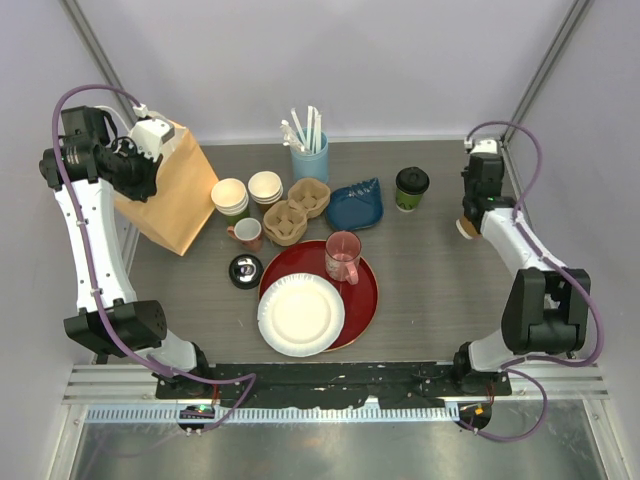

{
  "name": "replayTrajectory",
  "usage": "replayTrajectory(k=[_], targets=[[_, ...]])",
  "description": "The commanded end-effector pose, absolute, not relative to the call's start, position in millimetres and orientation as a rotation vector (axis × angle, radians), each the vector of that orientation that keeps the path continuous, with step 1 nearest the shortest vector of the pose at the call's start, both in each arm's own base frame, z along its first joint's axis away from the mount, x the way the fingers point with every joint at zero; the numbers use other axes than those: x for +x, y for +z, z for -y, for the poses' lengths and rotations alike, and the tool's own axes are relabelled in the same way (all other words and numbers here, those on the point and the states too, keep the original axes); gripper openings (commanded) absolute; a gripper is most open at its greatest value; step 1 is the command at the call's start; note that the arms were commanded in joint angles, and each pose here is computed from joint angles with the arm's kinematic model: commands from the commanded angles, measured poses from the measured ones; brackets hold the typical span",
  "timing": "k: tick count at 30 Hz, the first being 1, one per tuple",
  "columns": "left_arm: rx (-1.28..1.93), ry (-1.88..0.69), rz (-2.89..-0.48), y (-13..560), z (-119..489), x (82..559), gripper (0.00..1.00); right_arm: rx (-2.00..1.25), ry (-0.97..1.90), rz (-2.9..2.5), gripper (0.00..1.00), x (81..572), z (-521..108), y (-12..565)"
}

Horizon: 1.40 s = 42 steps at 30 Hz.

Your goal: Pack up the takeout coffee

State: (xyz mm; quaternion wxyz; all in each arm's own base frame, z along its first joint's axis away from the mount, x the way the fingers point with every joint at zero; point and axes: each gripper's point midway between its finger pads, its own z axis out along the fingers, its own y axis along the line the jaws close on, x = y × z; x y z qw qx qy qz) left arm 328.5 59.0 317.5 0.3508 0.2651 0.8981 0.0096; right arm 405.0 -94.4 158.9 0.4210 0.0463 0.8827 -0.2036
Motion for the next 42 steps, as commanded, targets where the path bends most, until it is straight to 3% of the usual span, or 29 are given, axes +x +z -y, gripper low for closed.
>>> replayTrajectory(k=[1,12,30,33,36,42], targets=[[0.7,0.002,-2.317,324,-53,319,0.0,-0.009,-0.926,-1.922,0.03,429,98,217],[0.682,0.052,-2.337,328,-60,312,0.0,-0.22,-1.175,-1.742,0.01,471,101,185],[0.659,0.054,-2.325,336,-59,312,0.0,-0.203,-1.107,-1.731,0.02,466,100,138],[0.661,0.054,-2.324,336,-59,312,0.0,-0.209,-1.092,-1.754,0.17,463,98,131],[0.664,0.056,-2.323,336,-59,311,0.0,-0.239,-1.068,-1.771,0.43,462,93,129],[0.669,0.045,-2.317,336,-57,311,0.0,-0.256,-0.97,-1.768,0.64,460,77,140]])
